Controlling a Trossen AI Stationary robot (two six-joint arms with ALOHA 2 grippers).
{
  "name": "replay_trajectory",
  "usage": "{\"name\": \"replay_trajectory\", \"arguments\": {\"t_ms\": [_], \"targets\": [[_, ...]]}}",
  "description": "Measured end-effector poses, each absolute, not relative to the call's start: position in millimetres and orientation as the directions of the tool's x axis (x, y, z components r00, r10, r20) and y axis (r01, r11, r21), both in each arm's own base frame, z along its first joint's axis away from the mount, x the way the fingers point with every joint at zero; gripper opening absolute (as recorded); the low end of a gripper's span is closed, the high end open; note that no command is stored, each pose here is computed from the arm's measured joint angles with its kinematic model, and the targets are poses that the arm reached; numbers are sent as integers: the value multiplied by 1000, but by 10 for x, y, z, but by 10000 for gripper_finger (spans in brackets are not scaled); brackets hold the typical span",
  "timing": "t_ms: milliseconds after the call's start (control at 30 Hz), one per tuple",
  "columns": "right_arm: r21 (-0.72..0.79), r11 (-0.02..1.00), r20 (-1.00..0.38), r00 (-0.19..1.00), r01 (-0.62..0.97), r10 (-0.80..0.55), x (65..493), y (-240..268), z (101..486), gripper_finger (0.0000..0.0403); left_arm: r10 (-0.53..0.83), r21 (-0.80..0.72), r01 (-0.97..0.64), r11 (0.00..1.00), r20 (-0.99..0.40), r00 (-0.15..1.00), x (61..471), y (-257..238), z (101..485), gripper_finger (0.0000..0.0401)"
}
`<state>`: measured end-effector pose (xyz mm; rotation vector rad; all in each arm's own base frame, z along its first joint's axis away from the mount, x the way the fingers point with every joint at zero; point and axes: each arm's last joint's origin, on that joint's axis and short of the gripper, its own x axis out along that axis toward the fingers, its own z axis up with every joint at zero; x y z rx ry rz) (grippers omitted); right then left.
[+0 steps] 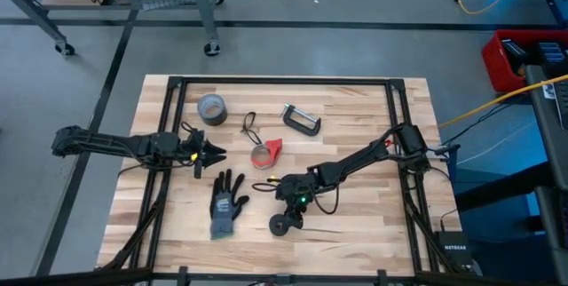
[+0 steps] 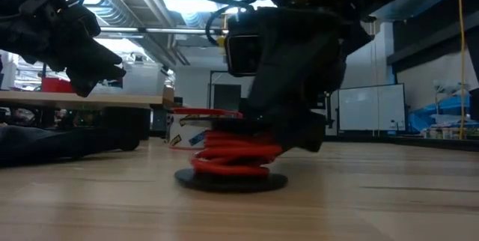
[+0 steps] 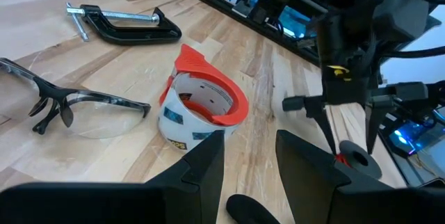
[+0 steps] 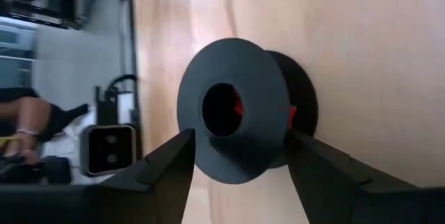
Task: Coil cords
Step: Uncoil the red wire from the spool
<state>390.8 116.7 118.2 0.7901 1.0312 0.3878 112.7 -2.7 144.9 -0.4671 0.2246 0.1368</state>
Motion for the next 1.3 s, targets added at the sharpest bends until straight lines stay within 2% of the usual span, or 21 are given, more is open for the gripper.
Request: {"name": "replay_trajectory", "arguments": {"t_ms": [100,200,333,500,567,700,1000,1300], "targets": [[746,662,-606,486,72,630,3917,1170,1172,221,79,-430,-182,884,-245,966,1127,-27,1449,123],[748,660,-599,493,64,631,3925,1170,1179,198,79,-430,-182,884,-246,966,1127,-27,1449,123],[753,656,-585,506,47,634,3940,1174,1193,135,79,-430,-182,884,-246,966,1127,-27,1449,123],[752,659,-576,513,27,637,3947,1175,1202,32,79,-430,-182,884,-246,966,1127,-27,1449,123],[755,656,-560,518,-4,647,3958,1180,1231,12,79,-430,-182,884,-246,966,1127,-27,1449,123],[753,657,-561,518,-4,646,3958,1178,1227,20,79,-430,-182,884,-246,966,1127,-27,1449,123],[755,653,-523,546,-60,654,4007,1118,1263,5,79,-430,-182,884,-246,966,1127,-27,1449,123],[758,629,-445,568,-174,693,4205,914,1479,3,79,-425,-181,887,-246,966,1127,-27,1449,123]]}}
